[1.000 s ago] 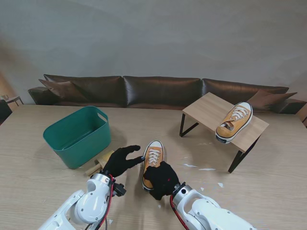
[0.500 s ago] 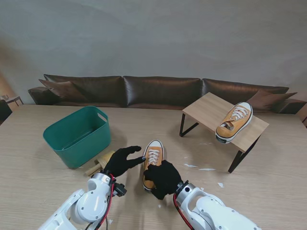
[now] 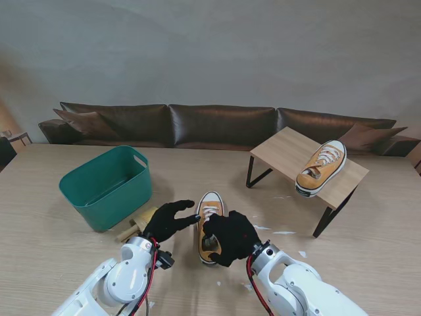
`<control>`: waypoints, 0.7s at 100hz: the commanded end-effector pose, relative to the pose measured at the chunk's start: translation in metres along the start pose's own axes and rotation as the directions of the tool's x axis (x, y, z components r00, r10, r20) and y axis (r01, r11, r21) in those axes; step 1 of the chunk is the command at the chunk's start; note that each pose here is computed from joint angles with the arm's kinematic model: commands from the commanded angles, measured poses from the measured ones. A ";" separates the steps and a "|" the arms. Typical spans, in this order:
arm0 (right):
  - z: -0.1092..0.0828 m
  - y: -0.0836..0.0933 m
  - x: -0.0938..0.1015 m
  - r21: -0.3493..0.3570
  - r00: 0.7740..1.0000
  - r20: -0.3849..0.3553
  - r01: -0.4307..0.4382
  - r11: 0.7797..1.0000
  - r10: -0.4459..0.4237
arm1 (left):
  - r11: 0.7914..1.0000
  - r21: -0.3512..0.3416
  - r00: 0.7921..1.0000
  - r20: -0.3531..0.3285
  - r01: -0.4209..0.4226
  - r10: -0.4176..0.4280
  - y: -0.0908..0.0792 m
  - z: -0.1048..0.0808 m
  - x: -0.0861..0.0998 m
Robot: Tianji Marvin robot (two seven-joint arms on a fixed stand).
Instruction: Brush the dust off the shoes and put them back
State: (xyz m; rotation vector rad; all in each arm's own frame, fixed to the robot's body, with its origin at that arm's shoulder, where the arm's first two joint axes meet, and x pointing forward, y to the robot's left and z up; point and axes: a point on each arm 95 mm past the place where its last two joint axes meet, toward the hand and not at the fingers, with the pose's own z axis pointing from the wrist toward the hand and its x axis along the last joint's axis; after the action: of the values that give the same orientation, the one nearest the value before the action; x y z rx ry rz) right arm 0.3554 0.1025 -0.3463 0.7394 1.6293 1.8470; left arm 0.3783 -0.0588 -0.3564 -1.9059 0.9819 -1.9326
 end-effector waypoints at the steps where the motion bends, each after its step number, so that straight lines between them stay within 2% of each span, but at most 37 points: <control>1: 0.002 0.012 0.003 0.000 1.000 0.003 -0.011 1.000 0.011 | 1.000 -0.022 1.000 -0.004 0.007 -0.007 0.003 0.001 0.002; 24: -0.001 0.052 -0.013 0.028 0.993 0.093 -0.070 0.997 0.067 | 1.000 -0.019 1.000 -0.005 0.020 -0.020 0.006 0.003 0.001; 54: -0.005 0.105 -0.038 0.039 0.980 0.193 -0.048 0.998 0.039 | 0.999 -0.025 1.000 0.000 0.025 -0.025 0.007 0.004 0.000; 70: -0.007 0.127 -0.054 0.053 0.970 0.244 0.002 0.999 -0.015 | 0.999 -0.028 1.000 0.002 0.025 -0.025 0.008 0.004 0.000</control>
State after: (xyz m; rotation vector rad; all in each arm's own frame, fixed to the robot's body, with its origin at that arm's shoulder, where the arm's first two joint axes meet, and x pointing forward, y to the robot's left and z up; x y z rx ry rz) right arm 0.3768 0.0510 -0.2341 0.9662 1.5367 1.6724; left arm 0.3806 -0.0616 -0.3605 -1.9228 0.9800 -1.9392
